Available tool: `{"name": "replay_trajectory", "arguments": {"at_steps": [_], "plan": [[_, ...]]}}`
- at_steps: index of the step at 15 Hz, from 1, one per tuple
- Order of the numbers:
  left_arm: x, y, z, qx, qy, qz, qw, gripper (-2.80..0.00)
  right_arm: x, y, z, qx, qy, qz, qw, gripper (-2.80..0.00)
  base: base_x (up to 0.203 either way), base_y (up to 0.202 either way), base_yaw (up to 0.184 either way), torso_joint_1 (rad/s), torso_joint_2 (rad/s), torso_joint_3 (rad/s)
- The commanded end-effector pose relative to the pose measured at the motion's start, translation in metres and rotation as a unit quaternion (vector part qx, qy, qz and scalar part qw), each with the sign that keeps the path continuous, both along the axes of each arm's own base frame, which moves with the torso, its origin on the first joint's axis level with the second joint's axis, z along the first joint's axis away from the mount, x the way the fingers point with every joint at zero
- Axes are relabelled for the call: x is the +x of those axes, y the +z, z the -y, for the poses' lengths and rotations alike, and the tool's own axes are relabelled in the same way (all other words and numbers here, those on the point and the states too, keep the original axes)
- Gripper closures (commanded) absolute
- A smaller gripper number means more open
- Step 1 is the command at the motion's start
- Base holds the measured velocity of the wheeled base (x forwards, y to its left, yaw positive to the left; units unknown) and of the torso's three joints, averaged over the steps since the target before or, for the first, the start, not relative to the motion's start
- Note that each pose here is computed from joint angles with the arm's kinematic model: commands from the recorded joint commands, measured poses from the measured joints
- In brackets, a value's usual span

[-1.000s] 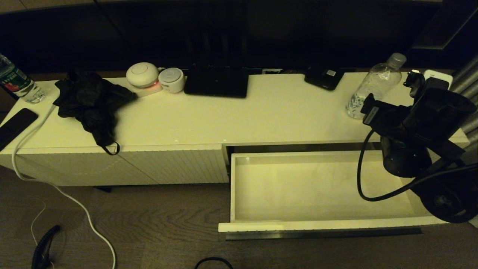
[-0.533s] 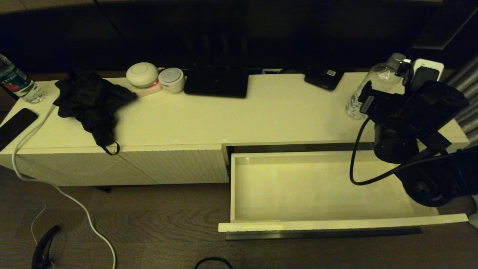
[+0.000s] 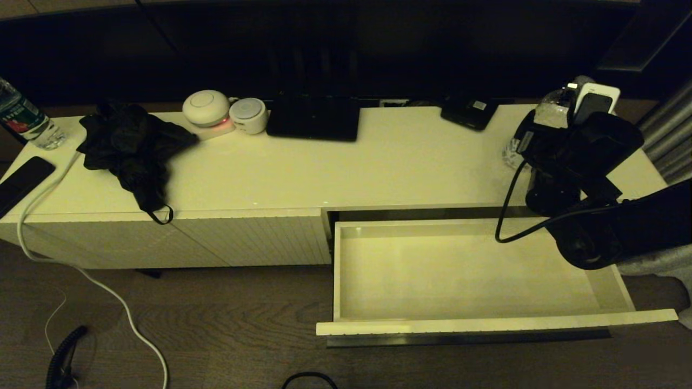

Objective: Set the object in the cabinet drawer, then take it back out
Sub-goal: Put the mineral water in the drawer

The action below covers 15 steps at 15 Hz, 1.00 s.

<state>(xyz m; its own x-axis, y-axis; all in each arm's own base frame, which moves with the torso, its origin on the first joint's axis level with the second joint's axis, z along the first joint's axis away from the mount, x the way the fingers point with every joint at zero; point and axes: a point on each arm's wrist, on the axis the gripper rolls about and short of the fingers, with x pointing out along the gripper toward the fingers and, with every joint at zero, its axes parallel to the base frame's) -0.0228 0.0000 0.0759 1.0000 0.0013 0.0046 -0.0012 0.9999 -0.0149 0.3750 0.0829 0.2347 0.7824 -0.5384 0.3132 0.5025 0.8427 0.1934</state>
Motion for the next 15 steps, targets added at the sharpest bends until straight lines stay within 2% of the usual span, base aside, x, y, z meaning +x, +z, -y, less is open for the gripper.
{"name": "replay_trajectory", "arguments": {"at_steps": [1,8,9,15], "plan": [[0.0,0.0,0.0,0.0,0.0,0.0,1.0,0.0,0.01,-0.002,0.006,-0.003,-0.014,0.002,1.0,-2.8,0.0,0.0,0.0,0.0,0.0,0.0],[0.0,0.0,0.0,0.0,0.0,0.0,1.0,0.0,0.02,-0.001,0.01,-0.003,-0.025,0.009,1.0,-2.8,0.0,0.0,0.0,0.0,0.0,0.0],[0.0,0.0,0.0,0.0,0.0,0.001,1.0,0.0,0.02,-0.001,0.01,-0.003,-0.026,0.011,1.0,0.0,0.0,0.0,0.0,0.0,0.0,0.0],[0.0,0.0,0.0,0.0,0.0,0.0,1.0,0.0,0.017,0.004,0.01,-0.004,-0.028,0.014,1.0,0.0,0.0,0.0,0.0,0.0,0.0,0.0]]}}
